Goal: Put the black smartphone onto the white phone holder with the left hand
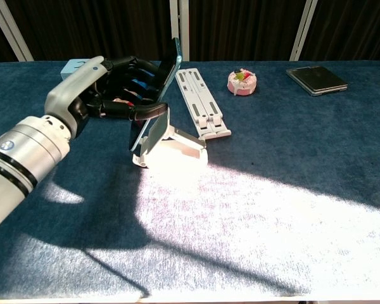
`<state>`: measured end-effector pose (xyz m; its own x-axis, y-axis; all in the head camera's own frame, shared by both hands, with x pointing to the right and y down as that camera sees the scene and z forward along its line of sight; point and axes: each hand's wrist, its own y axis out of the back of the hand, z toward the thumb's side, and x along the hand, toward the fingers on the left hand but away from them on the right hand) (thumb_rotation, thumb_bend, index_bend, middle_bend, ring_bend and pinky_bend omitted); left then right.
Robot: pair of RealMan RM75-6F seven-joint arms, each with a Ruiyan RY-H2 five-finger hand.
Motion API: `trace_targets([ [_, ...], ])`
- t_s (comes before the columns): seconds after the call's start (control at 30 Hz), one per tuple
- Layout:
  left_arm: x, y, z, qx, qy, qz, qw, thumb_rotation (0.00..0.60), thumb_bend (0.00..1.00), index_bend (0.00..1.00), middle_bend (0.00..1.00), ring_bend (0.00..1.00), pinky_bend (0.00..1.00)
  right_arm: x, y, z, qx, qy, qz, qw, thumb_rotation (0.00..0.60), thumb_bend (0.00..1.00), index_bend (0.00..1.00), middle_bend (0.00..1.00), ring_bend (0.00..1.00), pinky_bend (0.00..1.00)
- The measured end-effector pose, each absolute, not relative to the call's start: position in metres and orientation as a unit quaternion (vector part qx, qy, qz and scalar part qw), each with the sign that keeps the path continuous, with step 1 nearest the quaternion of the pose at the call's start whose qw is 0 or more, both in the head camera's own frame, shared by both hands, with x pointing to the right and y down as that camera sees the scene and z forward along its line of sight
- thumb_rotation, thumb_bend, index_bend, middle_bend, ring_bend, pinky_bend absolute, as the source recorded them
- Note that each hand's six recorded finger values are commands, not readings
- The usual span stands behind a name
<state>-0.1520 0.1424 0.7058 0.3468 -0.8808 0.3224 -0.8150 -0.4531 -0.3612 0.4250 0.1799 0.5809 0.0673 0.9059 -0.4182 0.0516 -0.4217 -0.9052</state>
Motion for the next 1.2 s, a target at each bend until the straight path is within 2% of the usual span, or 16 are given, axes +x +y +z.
trace_targets([
  [0.63, -0.143, 0.148, 0.737, -0.803, 0.551, -0.213, 0.082, 0.6, 0.24, 0.45, 0.53, 0.38, 0.36, 0.43, 0.18, 0.584, -0.623, -0.384, 0.573, 0.37, 0.6, 0.05, 0.0, 0.02, 0.0, 0.0],
  [1.03, -0.146, 0.152, 0.749, -0.804, 0.548, -0.218, 0.082, 0.6, 0.2, 0.44, 0.51, 0.37, 0.36, 0.431, 0.181, 0.585, -0.622, -0.385, 0.574, 0.368, 0.6, 0.05, 0.0, 0.02, 0.0, 0.0],
  [1.1, -0.147, 0.153, 0.752, -0.804, 0.546, -0.221, 0.08, 0.6, 0.19, 0.42, 0.5, 0.36, 0.36, 0.431, 0.181, 0.585, -0.622, -0.385, 0.574, 0.368, 0.6, 0.05, 0.0, 0.02, 0.0, 0.0],
  [1.2, -0.147, 0.155, 0.754, -0.805, 0.543, -0.225, 0.08, 0.6, 0.17, 0.3, 0.43, 0.31, 0.34, 0.431, 0.181, 0.584, -0.622, -0.386, 0.573, 0.368, 0.6, 0.05, 0.0, 0.02, 0.0, 0.0],
])
